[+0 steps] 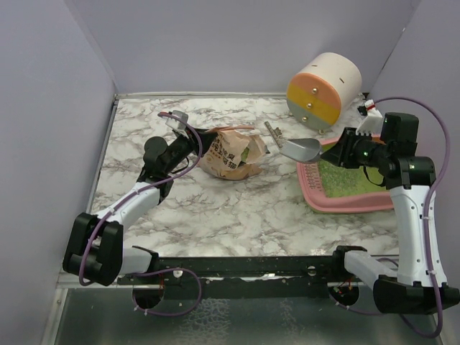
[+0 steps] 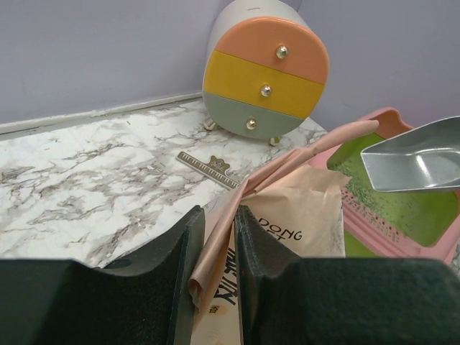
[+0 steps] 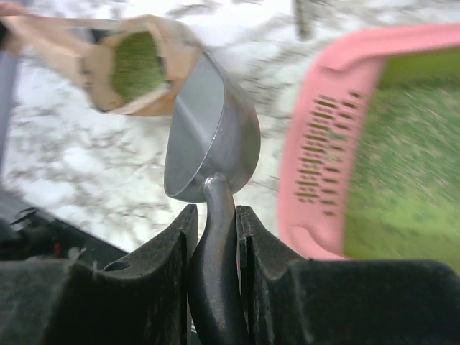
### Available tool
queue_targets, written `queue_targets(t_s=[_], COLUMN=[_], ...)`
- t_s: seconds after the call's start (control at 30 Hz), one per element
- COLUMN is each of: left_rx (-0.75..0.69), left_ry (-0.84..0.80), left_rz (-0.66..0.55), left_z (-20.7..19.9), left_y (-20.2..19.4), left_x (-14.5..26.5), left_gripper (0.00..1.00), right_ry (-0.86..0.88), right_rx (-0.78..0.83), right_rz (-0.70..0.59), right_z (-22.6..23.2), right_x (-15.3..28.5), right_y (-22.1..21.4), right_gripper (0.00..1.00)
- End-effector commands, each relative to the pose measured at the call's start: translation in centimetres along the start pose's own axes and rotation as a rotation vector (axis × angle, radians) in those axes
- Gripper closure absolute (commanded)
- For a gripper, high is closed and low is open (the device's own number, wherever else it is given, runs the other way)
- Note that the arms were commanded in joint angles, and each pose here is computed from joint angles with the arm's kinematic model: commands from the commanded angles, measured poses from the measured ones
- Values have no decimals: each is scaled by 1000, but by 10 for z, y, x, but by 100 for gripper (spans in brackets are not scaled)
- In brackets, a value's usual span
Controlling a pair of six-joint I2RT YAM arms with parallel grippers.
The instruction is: Fill the litter box with clean litter
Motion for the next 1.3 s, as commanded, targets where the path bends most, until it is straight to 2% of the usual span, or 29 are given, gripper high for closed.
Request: queue_targets(t_s=[0.0, 0.2, 0.3, 0.53, 0.67, 1.0, 1.27], left_rx=[-37, -58, -76, -133, -145, -219, -231], left_ry=[-41, -67, -70, -32, -38, -32, -36], left_rz=[-52, -63, -58, -42, -35, -33, -35], left_z=[-5, -7, -8, -6, -6, -7, -8], left_y=[18, 22, 22, 23, 24, 36, 39], left_x=[2, 5, 7, 15, 15, 21, 23], left_gripper=[76, 94, 100, 100, 100, 100, 100], right_ry=[399, 505, 478, 394, 324, 178, 145], right_rx=[94, 129, 150, 189, 202, 269, 333], right_rz=[-16, 30, 58, 127, 104, 63, 82], right_z=[35, 42, 46, 63, 70, 85, 110], right_x=[2, -4, -16, -55, -75, -98, -110], right_y=[8, 9, 8, -8, -9, 13, 14], right_gripper=[99, 99, 99, 99, 99, 99, 99])
Point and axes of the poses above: each gripper's point midway between its finger pads, its own x axis back along the fingers, its own z axis along the line the jaws close on, y = z × x, the point moved 9 cm from there along x, back along the fingers, and after that the axes turned 15 degrees about -x, right-handed, at the moved point
